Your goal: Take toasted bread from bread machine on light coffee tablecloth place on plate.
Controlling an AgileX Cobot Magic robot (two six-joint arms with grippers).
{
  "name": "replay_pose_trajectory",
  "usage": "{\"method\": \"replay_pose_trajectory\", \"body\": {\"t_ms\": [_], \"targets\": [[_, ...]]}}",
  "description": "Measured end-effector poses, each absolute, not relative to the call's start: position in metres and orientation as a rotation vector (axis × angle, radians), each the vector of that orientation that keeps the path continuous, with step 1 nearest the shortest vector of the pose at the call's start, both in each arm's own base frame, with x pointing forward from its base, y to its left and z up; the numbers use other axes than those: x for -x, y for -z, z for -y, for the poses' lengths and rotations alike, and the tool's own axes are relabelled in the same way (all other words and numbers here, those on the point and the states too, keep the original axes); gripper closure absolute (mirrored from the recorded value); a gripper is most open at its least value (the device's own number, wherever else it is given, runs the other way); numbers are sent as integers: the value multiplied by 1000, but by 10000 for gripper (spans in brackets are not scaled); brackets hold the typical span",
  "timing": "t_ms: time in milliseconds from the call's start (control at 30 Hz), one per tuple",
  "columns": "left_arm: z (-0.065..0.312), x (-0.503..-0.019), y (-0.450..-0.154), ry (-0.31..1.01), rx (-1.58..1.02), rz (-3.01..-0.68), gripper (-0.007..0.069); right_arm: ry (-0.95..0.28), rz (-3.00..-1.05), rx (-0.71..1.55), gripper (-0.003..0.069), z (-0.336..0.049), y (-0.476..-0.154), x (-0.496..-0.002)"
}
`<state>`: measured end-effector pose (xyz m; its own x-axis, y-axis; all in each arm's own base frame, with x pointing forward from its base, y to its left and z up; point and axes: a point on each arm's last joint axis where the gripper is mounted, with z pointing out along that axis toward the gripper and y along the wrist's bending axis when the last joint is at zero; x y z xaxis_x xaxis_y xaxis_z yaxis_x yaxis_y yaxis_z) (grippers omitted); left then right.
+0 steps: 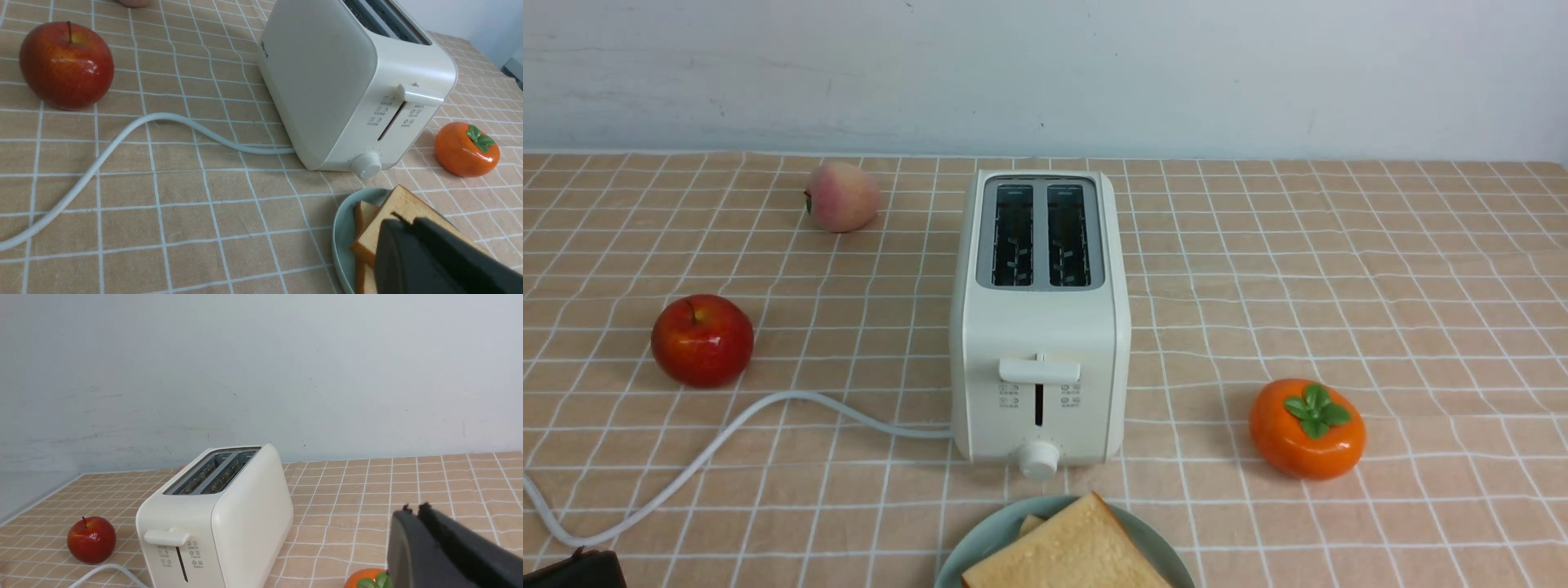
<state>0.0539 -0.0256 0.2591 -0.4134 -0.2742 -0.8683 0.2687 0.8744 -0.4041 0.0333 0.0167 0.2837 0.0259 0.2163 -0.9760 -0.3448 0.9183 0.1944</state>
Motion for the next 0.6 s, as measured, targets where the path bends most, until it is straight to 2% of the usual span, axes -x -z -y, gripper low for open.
{"method": "replay_pose_trajectory", "body": {"t_ms": [300,500,600], "targets": [[23,-53,-241,551,4,-1915,602,-435,-1481,105,629,-17,-284,-33],[10,-50,-200,401,212,-1802,594,-435,-1481,105,626,-17,-284,-33],[6,-53,-178,344,285,-1826,589,-436,-1480,105,625,-17,-284,-33]]}}
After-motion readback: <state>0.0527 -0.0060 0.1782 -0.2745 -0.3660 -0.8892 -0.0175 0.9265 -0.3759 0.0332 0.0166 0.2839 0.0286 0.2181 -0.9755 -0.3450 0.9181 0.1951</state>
